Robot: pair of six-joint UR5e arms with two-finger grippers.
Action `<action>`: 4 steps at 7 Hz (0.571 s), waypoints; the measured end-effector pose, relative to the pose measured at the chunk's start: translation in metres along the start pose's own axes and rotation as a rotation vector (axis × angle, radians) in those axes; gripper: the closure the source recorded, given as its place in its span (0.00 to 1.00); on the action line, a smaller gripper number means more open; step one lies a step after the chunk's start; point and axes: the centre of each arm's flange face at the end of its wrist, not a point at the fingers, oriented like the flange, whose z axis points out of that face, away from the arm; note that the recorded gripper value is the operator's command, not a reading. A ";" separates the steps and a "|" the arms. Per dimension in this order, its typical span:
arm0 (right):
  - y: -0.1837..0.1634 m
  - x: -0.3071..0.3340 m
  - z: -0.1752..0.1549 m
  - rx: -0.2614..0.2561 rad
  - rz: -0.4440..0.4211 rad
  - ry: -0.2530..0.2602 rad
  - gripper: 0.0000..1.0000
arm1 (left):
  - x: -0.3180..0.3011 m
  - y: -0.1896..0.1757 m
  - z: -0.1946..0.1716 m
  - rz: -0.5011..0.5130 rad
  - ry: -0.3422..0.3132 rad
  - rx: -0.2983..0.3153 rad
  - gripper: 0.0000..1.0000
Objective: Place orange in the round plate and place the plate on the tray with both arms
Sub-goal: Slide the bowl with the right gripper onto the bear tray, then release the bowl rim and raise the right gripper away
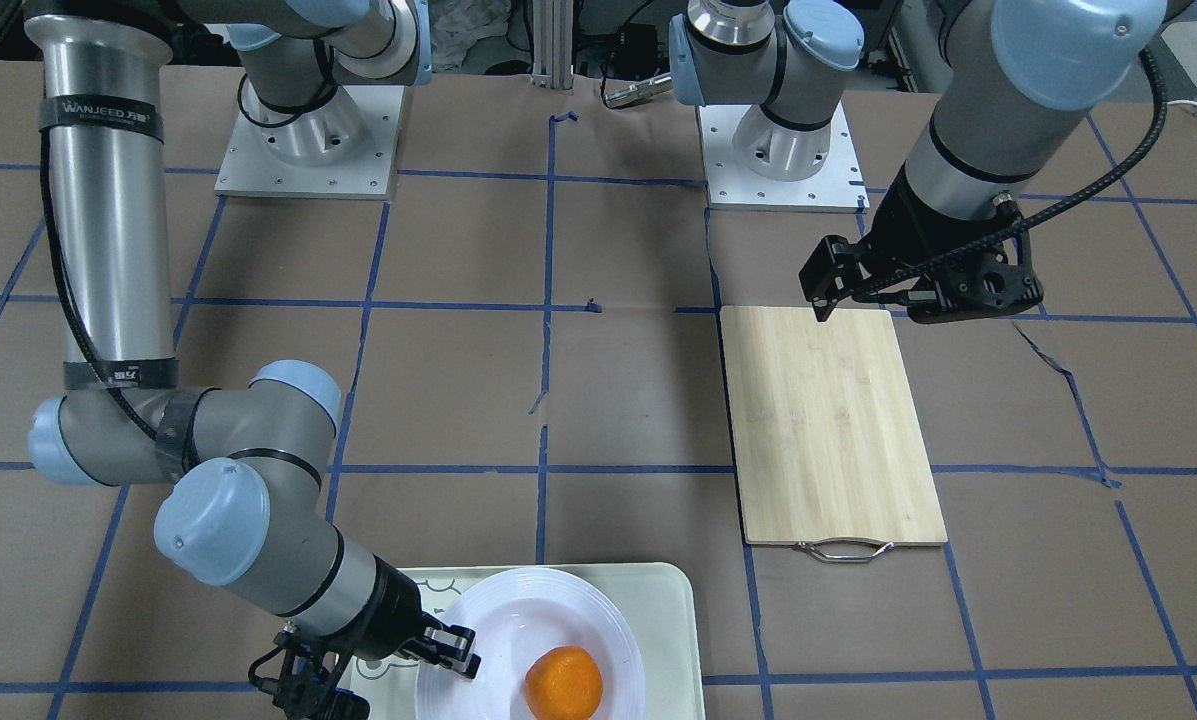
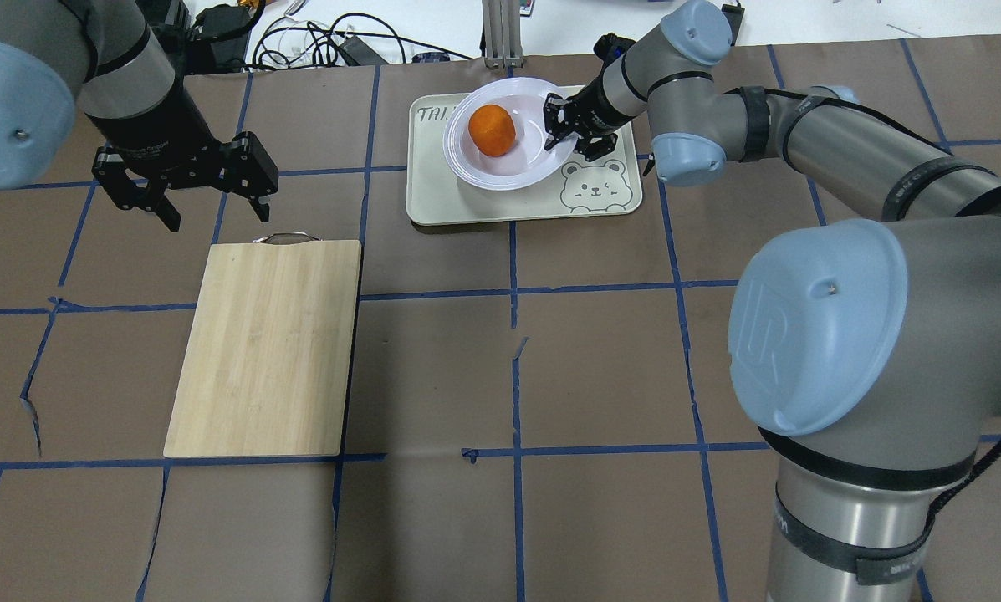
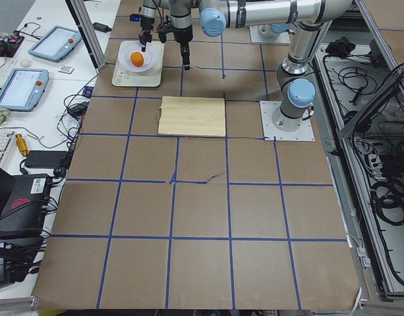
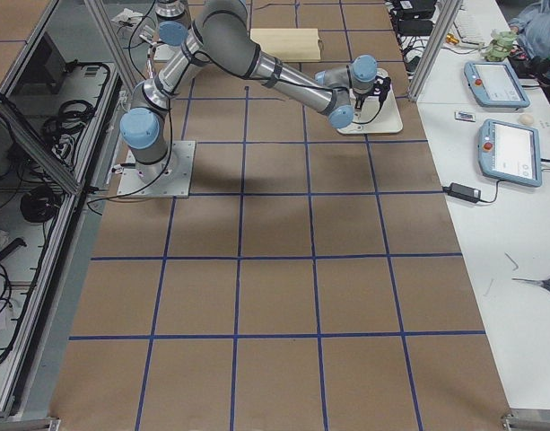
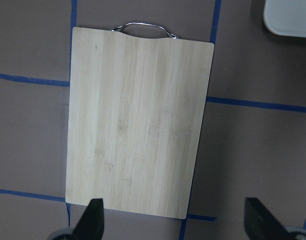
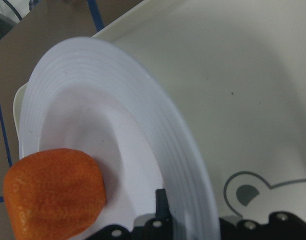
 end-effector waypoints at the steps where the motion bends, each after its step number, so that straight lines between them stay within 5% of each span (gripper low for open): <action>1: -0.001 0.001 0.001 0.005 0.009 0.011 0.00 | 0.000 0.000 0.000 0.000 0.000 0.000 0.00; 4: -0.025 -0.002 -0.050 0.116 -0.021 0.171 0.00 | 0.000 0.000 0.000 0.001 0.001 0.000 0.00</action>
